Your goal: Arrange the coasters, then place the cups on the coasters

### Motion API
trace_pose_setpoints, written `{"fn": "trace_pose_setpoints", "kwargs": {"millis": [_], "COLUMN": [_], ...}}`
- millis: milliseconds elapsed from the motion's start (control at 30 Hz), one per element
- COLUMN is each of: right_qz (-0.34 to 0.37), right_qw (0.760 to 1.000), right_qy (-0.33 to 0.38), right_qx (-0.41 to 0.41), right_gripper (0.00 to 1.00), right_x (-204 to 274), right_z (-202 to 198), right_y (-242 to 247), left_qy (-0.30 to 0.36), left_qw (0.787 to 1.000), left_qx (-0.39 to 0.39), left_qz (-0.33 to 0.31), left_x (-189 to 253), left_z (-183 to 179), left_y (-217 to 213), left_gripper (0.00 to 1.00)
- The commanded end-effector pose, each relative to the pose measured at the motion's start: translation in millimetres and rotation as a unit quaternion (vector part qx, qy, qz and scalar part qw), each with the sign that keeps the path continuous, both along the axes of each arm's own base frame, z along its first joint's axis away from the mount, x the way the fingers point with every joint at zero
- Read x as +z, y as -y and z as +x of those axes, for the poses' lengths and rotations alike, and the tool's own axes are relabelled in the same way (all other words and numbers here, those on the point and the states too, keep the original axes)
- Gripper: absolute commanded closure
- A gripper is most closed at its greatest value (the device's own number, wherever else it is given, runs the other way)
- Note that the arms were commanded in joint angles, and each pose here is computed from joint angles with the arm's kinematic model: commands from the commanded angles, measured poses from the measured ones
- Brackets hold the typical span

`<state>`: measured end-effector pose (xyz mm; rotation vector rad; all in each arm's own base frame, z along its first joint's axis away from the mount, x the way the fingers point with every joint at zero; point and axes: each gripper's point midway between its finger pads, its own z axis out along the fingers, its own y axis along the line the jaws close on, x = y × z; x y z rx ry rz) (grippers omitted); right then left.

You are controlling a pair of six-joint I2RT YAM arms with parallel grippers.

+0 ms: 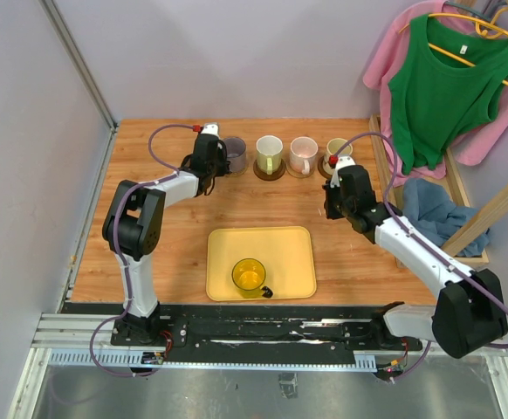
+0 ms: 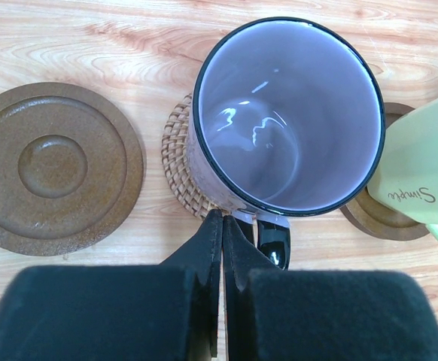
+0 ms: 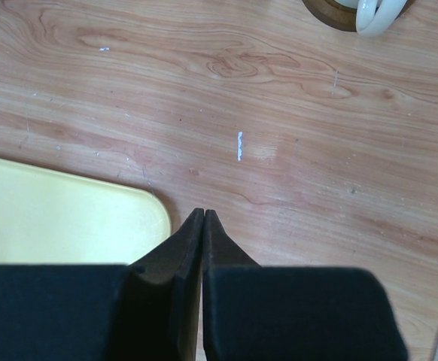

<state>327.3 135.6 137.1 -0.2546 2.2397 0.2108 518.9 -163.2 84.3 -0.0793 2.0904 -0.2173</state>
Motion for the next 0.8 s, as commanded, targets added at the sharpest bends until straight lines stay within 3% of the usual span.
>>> {"fn": "trace_pose_setpoints", "kwargs": {"millis": [0,267,433,567,667,767], "right_qz": [0.011,0.014,0.028,0.060,0.080,0.085], "right_qw": [1.000,0.999,0.991,0.968,0.942,0.914], "right_qy": [0.005,0.001,-0.022,-0.018,0.002,0.014], "right_qx": [0.011,0.036,0.130,0.243,0.327,0.397], "right_gripper": [0.98,0.94,0.65,0.58,0.57,0.50], "right_x": [4.6,7.1,15.2,40.0,59.5,70.6], "right_z": [2.3,-0.5,-12.1,-27.8,-44.0,-62.9], "right_y": [-10.2,-16.5,-40.9,-70.5,-92.3,-111.7], "left_qy": [0.024,0.022,0.029,0.045,0.058,0.066], "left_qw": [1.000,1.000,0.999,0.999,0.998,0.997], "left_qx": [-0.004,0.001,0.012,0.020,0.027,0.032], "left_qz": [-0.018,-0.016,-0.009,-0.006,-0.007,-0.006], "left_x": [15.6,17.7,28.3,48.9,64.2,74.8], "left_z": [10.6,8.4,1.3,-7.2,-16.1,-27.5], "left_y": [4.5,2.0,-5.4,-12.7,-18.8,-24.8], "left_gripper": [0.99,1.00,0.97,0.91,0.86,0.83]}}
